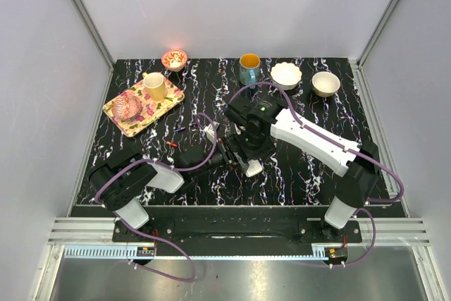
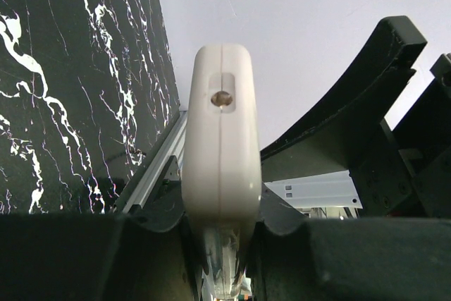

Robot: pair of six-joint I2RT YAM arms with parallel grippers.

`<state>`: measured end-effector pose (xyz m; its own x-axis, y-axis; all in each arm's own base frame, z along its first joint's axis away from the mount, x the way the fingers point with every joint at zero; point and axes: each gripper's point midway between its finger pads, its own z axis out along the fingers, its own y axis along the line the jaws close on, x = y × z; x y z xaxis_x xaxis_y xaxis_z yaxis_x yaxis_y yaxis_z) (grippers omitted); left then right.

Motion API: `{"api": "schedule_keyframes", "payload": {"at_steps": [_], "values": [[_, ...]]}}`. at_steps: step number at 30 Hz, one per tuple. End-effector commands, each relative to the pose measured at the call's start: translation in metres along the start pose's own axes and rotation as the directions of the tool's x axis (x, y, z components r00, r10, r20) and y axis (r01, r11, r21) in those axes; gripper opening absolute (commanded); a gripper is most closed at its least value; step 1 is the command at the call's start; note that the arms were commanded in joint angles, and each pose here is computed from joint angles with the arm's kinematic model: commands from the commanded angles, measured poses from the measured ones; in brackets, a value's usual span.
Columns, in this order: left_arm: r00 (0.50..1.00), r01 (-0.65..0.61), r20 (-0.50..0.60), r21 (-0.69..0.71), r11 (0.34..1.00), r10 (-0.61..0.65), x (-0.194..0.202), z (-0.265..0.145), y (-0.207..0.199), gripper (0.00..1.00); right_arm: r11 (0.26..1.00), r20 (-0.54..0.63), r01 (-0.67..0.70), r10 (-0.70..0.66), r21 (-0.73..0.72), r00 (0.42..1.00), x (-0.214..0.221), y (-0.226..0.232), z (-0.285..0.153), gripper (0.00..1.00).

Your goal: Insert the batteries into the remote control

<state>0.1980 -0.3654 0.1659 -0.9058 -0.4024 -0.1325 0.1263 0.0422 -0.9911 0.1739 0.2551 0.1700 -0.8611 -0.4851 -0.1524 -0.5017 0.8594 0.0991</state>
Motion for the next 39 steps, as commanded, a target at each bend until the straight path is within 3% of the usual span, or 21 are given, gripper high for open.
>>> {"api": "schedule_keyframes", "payload": {"at_steps": [1, 13, 16, 17, 19, 20, 22, 23, 26, 33, 39], "values": [[0.997, -0.074, 0.011, 0.254, 0.964, 0.074, 0.0, -0.003, -0.063, 0.0, 1.0, 0.092, -0.026, 0.027, -0.004, 0.995, -0.014, -0.001, -0.014, 0.75], [0.996, -0.084, 0.007, 0.234, 0.969, 0.084, -0.002, 0.001, -0.058, 0.0, 0.995, 0.251, -0.06, 0.079, -0.08, 0.965, -0.035, 0.004, -0.061, 0.91], [0.997, -0.077, 0.014, 0.227, 0.971, 0.076, -0.008, -0.001, -0.056, 0.0, 0.986, 0.334, -0.146, 0.166, -0.087, 0.928, -0.037, -0.017, -0.074, 0.91], [0.997, -0.081, 0.026, 0.234, 0.969, 0.077, -0.013, -0.003, -0.057, 0.0, 0.973, 0.408, -0.184, 0.227, -0.142, 0.884, -0.043, -0.021, -0.089, 0.91], [0.998, -0.064, 0.025, 0.241, 0.968, 0.06, -0.016, -0.007, -0.057, 0.0, 0.941, 0.395, -0.264, 0.329, -0.212, 0.858, -0.037, -0.036, -0.073, 0.91], [0.998, -0.069, 0.026, 0.261, 0.963, 0.064, -0.02, -0.011, -0.061, 0.0, 0.914, 0.473, -0.262, 0.387, -0.309, 0.792, -0.047, -0.034, -0.09, 0.91], [0.998, -0.059, 0.021, 0.281, 0.958, 0.056, -0.023, -0.016, -0.065, 0.0, 0.873, 0.425, -0.277, 0.446, -0.401, 0.788, -0.037, -0.031, -0.069, 0.92], [0.998, -0.064, 0.016, 0.294, 0.954, 0.063, -0.024, -0.019, -0.068, 0.0, 0.845, 0.46, -0.243, 0.475, -0.476, 0.75, -0.046, -0.024, -0.08, 0.92], [0.997, -0.074, -0.004, 0.316, 0.946, 0.079, -0.024, -0.022, -0.077, 0.0, 0.786, 0.433, -0.185, 0.502, -0.59, 0.749, -0.043, -0.007, -0.074, 0.94], [0.989, -0.106, -0.056, 0.387, 0.916, 0.138, -0.022, -0.027, -0.104, 0.0, 0.707, 0.412, -0.116, 0.529, -0.698, 0.742, -0.041, 0.008, -0.061, 0.96], [0.986, -0.13, -0.046, 0.372, 0.919, 0.158, -0.023, -0.027, -0.108, 0.0, 0.661, 0.38, -0.091, 0.532, -0.745, 0.756, -0.039, 0.015, -0.051, 0.91]]}}
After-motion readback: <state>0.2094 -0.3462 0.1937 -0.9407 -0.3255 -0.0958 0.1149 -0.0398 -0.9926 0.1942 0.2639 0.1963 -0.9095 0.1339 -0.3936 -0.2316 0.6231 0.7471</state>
